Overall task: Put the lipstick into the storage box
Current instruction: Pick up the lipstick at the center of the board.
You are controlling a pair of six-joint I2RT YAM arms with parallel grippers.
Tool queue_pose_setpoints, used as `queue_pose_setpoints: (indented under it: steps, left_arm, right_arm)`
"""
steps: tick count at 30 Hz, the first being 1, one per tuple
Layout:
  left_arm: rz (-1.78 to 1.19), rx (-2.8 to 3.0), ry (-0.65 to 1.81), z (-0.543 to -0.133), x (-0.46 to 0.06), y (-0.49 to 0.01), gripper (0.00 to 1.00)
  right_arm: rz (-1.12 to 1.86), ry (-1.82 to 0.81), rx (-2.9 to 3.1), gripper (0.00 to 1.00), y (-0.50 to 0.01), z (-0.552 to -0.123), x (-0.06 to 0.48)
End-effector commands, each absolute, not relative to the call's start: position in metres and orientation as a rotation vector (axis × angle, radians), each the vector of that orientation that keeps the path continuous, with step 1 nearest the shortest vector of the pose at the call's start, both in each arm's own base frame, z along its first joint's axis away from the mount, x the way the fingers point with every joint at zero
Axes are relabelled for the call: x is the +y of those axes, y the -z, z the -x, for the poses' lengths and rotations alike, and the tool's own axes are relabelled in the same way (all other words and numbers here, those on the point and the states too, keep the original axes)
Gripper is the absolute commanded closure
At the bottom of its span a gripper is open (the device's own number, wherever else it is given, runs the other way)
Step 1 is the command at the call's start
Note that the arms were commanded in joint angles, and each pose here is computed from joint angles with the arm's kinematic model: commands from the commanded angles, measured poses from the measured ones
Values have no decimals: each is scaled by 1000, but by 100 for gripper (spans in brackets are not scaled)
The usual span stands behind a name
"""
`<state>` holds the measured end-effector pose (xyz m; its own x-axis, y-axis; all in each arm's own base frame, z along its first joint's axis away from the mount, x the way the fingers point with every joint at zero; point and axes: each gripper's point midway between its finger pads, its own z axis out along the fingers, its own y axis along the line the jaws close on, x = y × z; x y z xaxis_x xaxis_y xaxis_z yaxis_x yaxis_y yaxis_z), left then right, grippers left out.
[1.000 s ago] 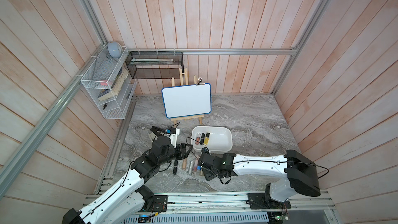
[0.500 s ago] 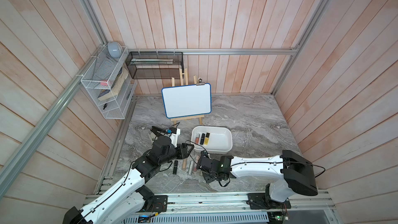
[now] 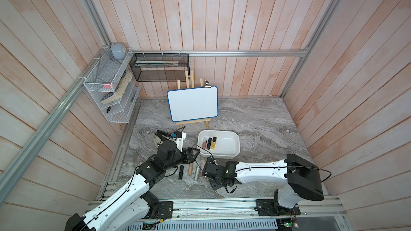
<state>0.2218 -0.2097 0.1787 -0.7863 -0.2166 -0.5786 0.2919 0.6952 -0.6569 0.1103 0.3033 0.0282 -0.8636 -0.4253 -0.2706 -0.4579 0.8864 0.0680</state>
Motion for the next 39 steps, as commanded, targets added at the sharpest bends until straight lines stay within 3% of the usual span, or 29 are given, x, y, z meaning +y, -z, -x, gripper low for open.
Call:
queue_pose_setpoints:
  steps: [1, 13, 20, 28, 33, 39]
  left_arm:
    - [-4, 2274, 909, -228, -194, -176, 43]
    - [15, 2312, 797, -227, -179, -165, 43]
    - [13, 2314, 795, -227, -179, -165, 43]
    - [2, 2284, 854, -228, -187, -173, 43]
    - [-17, 2238, 945, -231, -197, -186, 42]
    - [-72, 2110, 1183, -234, -218, -214, 36]
  right_arm:
    - [666, -115, 2824, 59, -22, -108, 294]
    - [676, -90, 2842, 66, -13, -106, 292]
    - [669, -86, 2841, 82, -13, -107, 290]
    - [605, -123, 2767, 83, -44, -123, 282]
    - [493, -368, 2683, 83, -88, -149, 273]
    - [437, -930, 2360, 83, -168, -168, 280]
